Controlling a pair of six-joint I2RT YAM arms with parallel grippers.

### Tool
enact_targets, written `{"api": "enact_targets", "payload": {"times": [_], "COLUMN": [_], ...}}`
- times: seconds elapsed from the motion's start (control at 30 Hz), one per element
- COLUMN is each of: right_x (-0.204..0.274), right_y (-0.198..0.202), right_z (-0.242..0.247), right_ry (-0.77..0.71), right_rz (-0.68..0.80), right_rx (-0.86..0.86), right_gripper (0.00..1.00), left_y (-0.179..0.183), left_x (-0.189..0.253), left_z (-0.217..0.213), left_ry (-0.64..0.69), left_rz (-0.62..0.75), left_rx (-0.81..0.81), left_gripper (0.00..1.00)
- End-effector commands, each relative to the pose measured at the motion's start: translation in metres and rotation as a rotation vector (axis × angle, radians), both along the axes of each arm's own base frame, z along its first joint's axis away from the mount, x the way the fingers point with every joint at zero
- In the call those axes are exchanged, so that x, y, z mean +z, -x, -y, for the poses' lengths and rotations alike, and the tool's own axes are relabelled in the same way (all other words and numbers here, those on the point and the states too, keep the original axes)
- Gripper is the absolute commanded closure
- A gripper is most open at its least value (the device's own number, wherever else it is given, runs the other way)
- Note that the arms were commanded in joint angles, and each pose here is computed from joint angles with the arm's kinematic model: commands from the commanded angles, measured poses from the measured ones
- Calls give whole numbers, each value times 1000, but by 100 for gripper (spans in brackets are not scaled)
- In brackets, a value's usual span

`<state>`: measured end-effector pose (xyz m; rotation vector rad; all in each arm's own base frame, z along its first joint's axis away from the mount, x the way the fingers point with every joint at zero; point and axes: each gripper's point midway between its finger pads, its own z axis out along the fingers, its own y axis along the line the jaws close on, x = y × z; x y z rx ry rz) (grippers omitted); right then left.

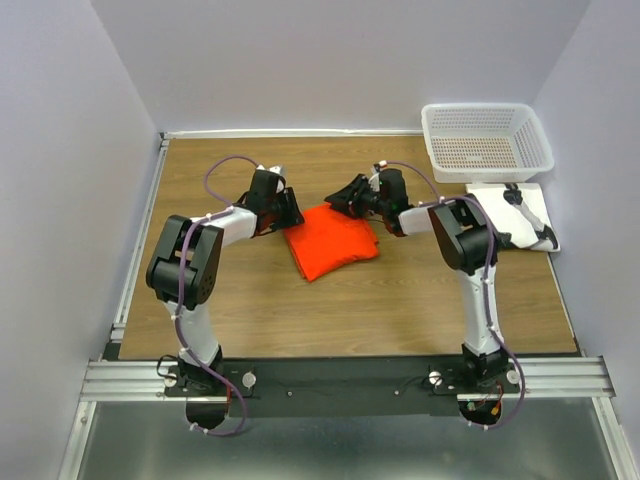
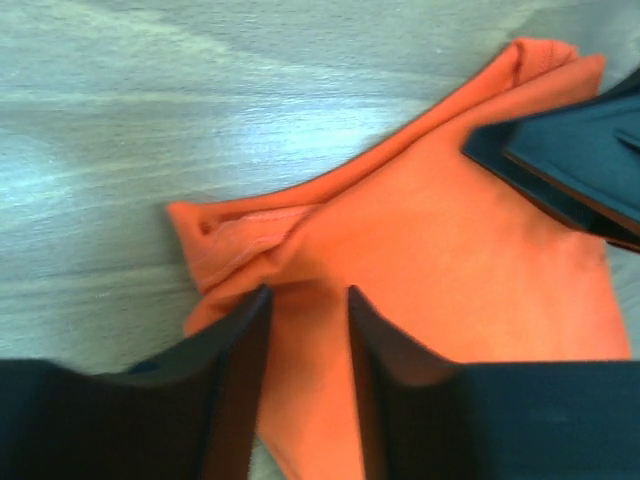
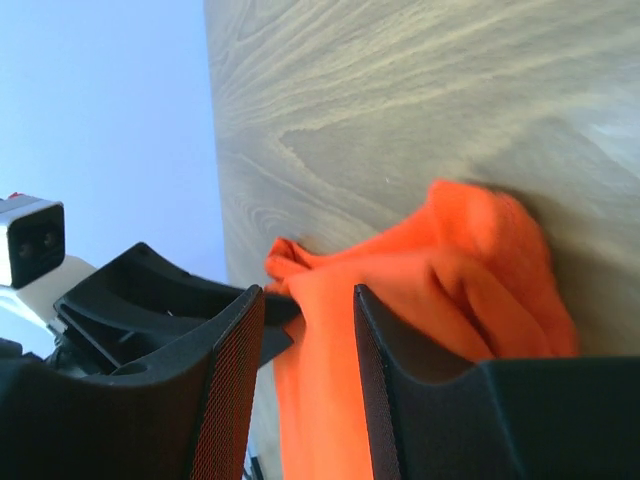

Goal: Fold and stack the t-shirts
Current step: Fold the tshirt, then neatly place the folded tshirt to the corner

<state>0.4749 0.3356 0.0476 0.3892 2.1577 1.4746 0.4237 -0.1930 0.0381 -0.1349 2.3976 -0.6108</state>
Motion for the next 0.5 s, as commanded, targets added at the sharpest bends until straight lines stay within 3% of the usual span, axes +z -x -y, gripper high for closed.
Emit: {"api": "enact_targets", "payload": {"times": [0.0,0.2,0.33,0.47], "right_x": [42,82,74,58], "right_y": [5,49,95,125], "right_z": [22,27,27,19], "right_ry": [35,-13,-48,-45], "right_rz": [87,133,87,57], "right_rx": [-29,52,133,192], "right_gripper": [51,51,51,51], "left_y": [3,23,67,119], "left_x": [26,89,78,33], "left_z": [-7,23,49,67], "left_ry": [-23,16,43,15], "left_rz": [9,119,67,-50], "left_rx": [3,-66,-162,-263], "left_gripper": [47,44,51,58]}}
